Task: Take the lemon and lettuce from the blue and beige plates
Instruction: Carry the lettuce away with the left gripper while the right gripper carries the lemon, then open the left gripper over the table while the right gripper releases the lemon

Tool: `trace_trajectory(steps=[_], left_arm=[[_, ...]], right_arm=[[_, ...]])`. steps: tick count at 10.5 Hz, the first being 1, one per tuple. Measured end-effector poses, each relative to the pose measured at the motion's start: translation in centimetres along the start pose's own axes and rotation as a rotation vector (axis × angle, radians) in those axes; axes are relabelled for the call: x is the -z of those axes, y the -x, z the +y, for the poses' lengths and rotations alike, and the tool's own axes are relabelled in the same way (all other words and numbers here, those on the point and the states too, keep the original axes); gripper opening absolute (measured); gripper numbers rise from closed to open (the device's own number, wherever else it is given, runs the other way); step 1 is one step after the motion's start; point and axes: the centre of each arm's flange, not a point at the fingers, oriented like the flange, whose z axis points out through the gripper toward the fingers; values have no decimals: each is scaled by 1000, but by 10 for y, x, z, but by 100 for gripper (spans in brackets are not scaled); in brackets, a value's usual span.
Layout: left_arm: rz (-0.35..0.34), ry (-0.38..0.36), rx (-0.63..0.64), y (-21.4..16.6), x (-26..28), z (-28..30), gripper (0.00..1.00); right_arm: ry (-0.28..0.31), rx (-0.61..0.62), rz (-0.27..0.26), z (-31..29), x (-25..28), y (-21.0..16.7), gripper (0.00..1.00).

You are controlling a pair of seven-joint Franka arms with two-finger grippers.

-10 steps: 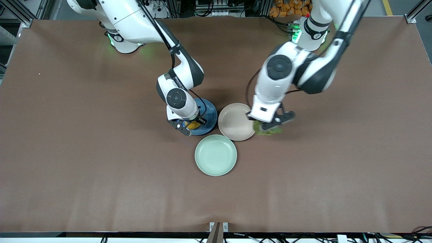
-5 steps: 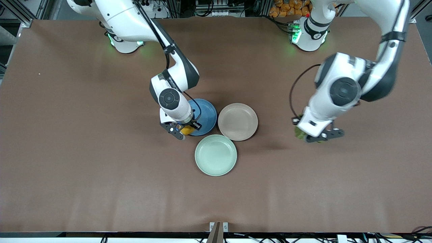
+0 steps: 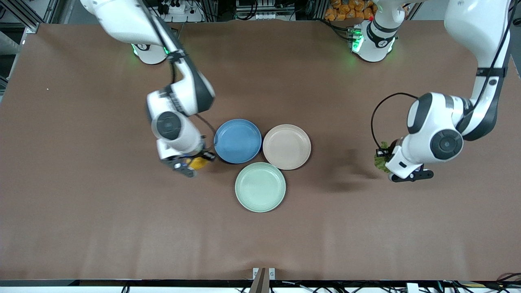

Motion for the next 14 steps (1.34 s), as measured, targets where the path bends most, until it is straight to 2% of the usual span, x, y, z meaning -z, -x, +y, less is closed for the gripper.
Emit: trace_trajectory(steps=[2,7,8,11,14], left_arm=[[-20,4,-10,-3,-17,6,2],[-27,23,-21,-6,-32,20,4],[-32,27,-21,-8,-40,21,12],[-17,35,-14,-13,-37,18,55],[59,30,-5,-4,30,12,94]], right_arm=[[-1,62,-19,39,16,-34,61],[-10,265,-52,132,10,-106,61],[-15,314,-57,153,7,-120,61],[-22,443,-92,205,-14,-150,61],[-28,531,-115,245,-49,-173,61]])
